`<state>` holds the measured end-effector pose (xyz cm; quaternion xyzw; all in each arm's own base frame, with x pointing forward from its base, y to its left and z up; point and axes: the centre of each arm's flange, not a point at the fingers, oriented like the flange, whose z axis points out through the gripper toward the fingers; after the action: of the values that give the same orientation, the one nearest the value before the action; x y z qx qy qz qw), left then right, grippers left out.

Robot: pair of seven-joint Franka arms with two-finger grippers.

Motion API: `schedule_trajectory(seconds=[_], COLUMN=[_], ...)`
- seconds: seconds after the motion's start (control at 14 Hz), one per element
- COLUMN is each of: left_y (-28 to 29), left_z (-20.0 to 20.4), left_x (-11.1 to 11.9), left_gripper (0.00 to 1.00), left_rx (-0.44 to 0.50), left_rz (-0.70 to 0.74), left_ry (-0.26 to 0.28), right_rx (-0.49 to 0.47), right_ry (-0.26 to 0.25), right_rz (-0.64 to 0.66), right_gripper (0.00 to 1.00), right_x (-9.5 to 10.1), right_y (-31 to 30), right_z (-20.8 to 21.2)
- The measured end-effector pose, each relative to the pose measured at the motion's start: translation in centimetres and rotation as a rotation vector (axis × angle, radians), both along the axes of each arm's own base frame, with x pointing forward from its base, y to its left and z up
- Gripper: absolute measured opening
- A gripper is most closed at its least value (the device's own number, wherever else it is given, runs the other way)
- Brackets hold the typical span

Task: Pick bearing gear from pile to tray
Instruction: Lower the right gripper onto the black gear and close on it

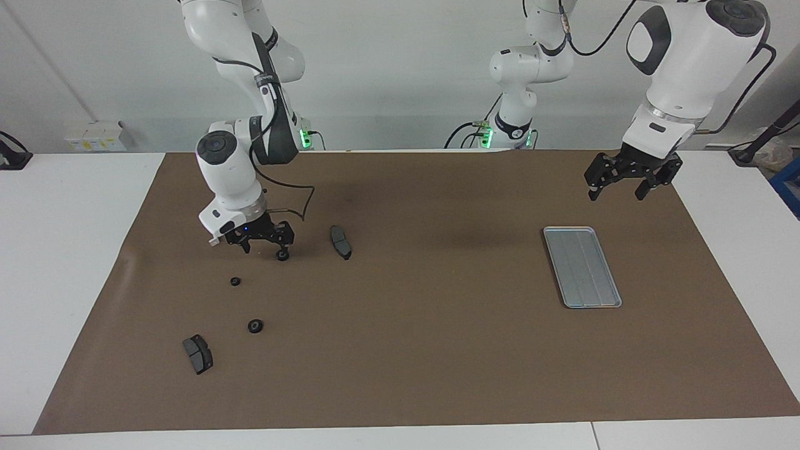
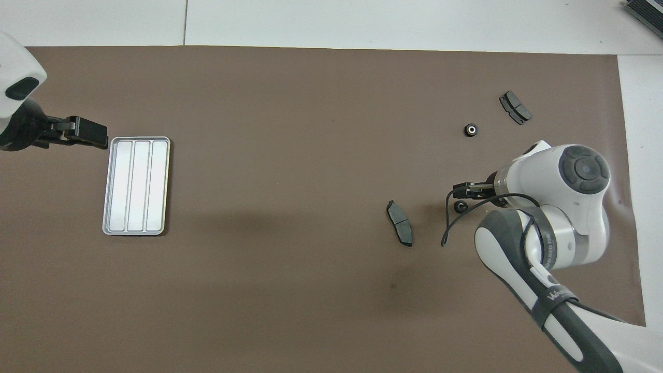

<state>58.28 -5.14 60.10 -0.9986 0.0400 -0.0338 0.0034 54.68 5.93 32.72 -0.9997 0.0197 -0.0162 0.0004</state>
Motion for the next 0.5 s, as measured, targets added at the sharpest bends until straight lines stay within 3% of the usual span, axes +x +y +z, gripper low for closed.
schedule_trajectory(seconds=[0.5], left_y=[0.0], left_z=[0.0], left_x=[0.0], left_gripper=[1.00], left_rx=[0.000], left_rz=[0.000], left_ry=[0.000], right_rx=[0.007], right_ry=[-0.005], right_rz=[0.030], right_gripper=[0.96], right_x=[-0.7], right_y=[2.7], right_z=[-2.6])
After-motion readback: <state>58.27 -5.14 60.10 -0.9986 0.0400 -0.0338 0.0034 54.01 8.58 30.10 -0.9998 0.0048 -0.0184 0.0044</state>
